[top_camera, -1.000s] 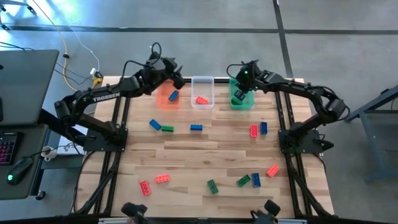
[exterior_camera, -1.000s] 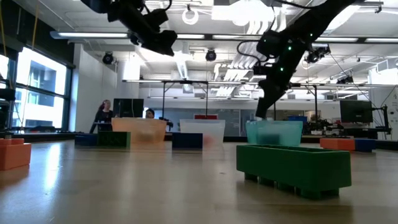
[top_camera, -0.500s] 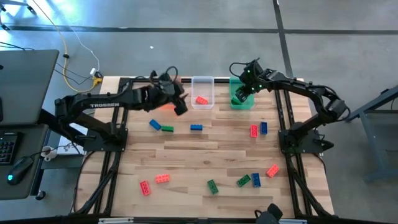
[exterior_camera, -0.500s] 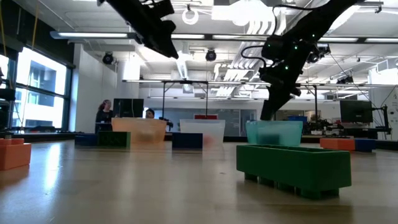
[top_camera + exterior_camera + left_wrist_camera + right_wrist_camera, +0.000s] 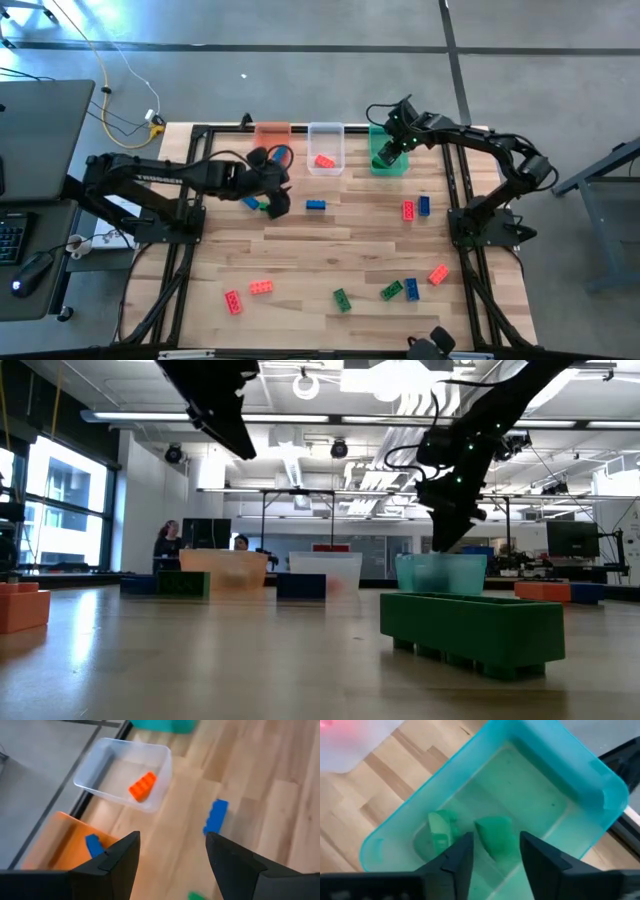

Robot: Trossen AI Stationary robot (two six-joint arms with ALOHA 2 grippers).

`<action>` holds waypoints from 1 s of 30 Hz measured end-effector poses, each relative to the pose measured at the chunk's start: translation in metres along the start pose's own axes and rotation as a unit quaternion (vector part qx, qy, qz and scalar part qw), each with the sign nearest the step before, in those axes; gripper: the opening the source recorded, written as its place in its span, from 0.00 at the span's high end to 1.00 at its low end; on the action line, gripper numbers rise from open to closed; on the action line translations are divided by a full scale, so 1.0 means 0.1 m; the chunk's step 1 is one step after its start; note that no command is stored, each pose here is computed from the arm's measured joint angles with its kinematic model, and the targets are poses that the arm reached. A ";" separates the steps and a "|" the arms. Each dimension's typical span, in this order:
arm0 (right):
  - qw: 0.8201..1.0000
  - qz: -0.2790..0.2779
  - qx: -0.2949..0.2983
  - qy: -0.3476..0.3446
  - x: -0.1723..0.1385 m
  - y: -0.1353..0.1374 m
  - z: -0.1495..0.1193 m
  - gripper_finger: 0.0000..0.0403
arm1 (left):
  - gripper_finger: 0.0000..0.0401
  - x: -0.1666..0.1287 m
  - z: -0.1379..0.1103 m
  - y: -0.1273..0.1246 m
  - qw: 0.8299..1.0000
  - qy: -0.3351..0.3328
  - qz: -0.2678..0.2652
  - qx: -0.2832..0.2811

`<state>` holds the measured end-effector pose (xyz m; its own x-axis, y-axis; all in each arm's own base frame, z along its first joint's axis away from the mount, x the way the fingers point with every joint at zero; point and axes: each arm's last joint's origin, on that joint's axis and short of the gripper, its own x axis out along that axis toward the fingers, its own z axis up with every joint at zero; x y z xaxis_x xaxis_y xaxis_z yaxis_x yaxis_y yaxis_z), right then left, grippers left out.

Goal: Sort & place blocks by color
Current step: Put the green game piece into the green bin, then put the blue game piece into the orange bin

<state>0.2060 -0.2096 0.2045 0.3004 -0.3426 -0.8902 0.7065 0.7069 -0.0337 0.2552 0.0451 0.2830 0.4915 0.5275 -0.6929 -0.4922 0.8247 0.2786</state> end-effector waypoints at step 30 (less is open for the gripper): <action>0.979 0.038 0.158 0.127 -0.90 0.80 -0.63 0.52 | 0.47 -0.06 -0.02 -0.12 0.999 -0.004 -0.011 0.037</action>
<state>0.1952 -0.0833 0.2528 0.2189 -0.1034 -0.9702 0.8629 0.4848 0.1430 0.2565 0.0318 0.2824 0.5065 0.5109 -0.6946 -0.4267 0.8485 0.3130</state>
